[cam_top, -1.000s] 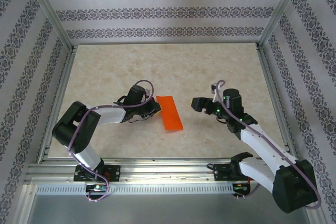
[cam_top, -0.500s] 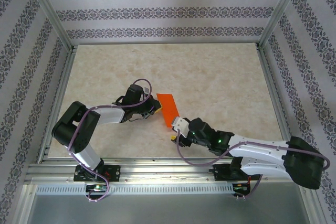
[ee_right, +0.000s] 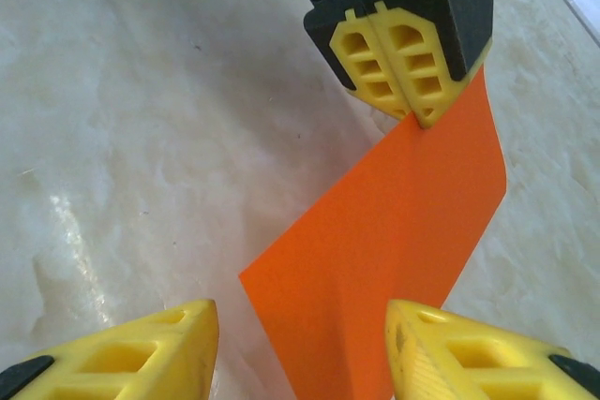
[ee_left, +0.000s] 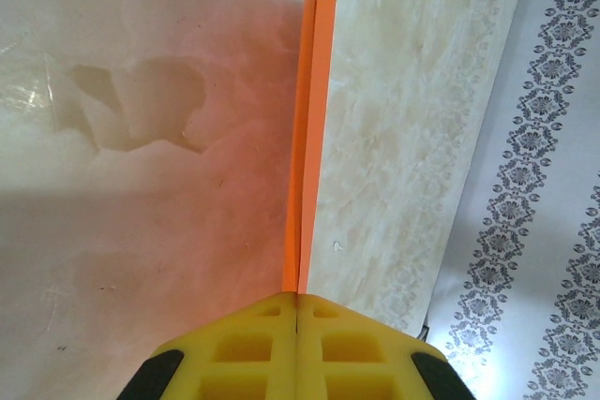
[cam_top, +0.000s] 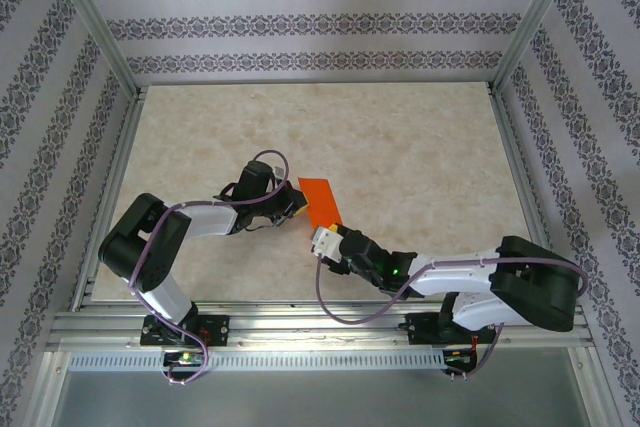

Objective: Fold a paper plane with a square sheet of paper (pick it up from the middle)

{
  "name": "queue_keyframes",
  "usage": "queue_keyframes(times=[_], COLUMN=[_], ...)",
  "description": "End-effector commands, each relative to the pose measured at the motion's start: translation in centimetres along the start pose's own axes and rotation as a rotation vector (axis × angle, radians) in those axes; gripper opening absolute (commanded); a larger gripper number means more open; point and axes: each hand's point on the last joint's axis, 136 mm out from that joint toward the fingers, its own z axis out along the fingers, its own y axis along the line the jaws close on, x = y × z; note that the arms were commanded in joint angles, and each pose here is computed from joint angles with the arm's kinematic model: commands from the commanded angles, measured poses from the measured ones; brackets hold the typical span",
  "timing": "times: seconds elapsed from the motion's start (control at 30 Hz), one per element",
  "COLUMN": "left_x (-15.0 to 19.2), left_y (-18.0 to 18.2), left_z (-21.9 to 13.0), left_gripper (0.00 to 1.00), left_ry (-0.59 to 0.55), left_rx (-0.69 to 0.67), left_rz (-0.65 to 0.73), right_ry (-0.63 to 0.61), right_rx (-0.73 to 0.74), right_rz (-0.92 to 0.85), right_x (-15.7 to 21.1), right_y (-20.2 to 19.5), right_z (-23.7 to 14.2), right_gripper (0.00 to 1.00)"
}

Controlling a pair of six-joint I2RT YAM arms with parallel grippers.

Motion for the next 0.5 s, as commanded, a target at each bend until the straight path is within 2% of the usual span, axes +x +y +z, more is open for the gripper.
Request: queue_keyframes(times=[0.0,0.1,0.47], left_x=[-0.46,-0.41,-0.45], left_y=[-0.11,-0.08,0.04], left_z=[-0.17,-0.19,-0.12], left_gripper=[0.00,0.00,0.00], left_ry=[-0.017,-0.016,-0.017], left_rx=[0.024,0.023,0.022], left_rz=[-0.006,-0.008,-0.011], right_ry=[-0.045,-0.036,-0.044], right_rx=[0.058,0.063,0.073], right_rz=[-0.023,-0.035,0.010], right_x=[-1.81,-1.62,-1.73], right_y=[-0.56,-0.45,-0.63], right_z=[0.30,0.38,0.30], right_gripper=[0.49,0.46,0.26])
